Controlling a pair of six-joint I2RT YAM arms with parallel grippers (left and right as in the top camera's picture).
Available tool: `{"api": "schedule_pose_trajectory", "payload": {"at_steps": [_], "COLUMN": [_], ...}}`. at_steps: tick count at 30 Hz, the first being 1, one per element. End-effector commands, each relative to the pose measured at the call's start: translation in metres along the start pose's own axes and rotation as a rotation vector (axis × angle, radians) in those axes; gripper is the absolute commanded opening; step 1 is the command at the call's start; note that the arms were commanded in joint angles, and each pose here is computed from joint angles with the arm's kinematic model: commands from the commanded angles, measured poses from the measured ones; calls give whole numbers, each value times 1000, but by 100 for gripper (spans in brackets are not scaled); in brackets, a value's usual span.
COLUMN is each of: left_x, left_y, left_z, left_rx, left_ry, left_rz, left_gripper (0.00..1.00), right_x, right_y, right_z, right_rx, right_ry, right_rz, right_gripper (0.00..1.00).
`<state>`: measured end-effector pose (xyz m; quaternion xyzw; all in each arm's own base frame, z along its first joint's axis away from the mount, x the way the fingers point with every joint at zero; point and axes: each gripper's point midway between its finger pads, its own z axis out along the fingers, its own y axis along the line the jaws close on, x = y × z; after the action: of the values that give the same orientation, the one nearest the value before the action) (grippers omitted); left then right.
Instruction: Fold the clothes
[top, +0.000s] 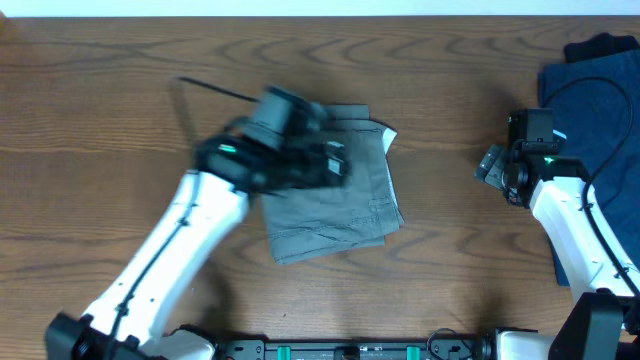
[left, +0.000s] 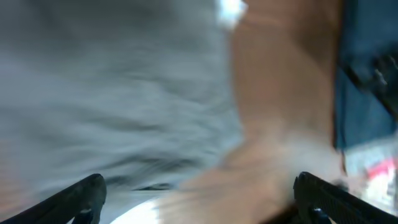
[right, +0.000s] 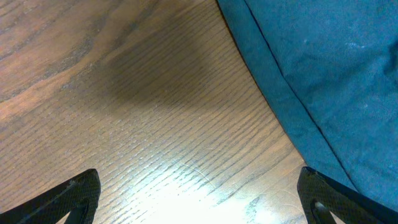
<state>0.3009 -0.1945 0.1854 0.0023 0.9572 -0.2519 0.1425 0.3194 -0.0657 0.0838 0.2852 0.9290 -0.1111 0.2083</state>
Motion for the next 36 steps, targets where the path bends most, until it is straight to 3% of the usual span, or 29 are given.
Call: {"api": "schedule_pose_trajectory", "payload": {"at_steps": [1,5,15,23,32,33,36], "left_x": [-20,-16,6,19,30,30,29], "left_y": [48,99,158,155,160,159,157], "left_z": [-13,-4,49,91,106,107,109], "left_rx": [-97,-152,-132,49,51,52,57], "left_ry": [-45,16,212,334,380,378,374], "left_rz": [-29,-118,-213,-211,-224,-220,-210], "left_gripper": [98,98,98,98,99,95,68], "right_x": [-8,-8,-8,-8,-8,-8,-8], "right_y": [-1,-1,-1,-1,-1,-1,-1], "right_z": [-4,-4,-4,-4,-4,-4,-4], "right_rx": [7,7,7,7,7,7,7], "right_ry": [-25,-25,-25,-25,-25,-25,-25], "right_rz": [1,1,1,1,1,1,1], "right_gripper": [99,99,99,99,99,99,99]}}
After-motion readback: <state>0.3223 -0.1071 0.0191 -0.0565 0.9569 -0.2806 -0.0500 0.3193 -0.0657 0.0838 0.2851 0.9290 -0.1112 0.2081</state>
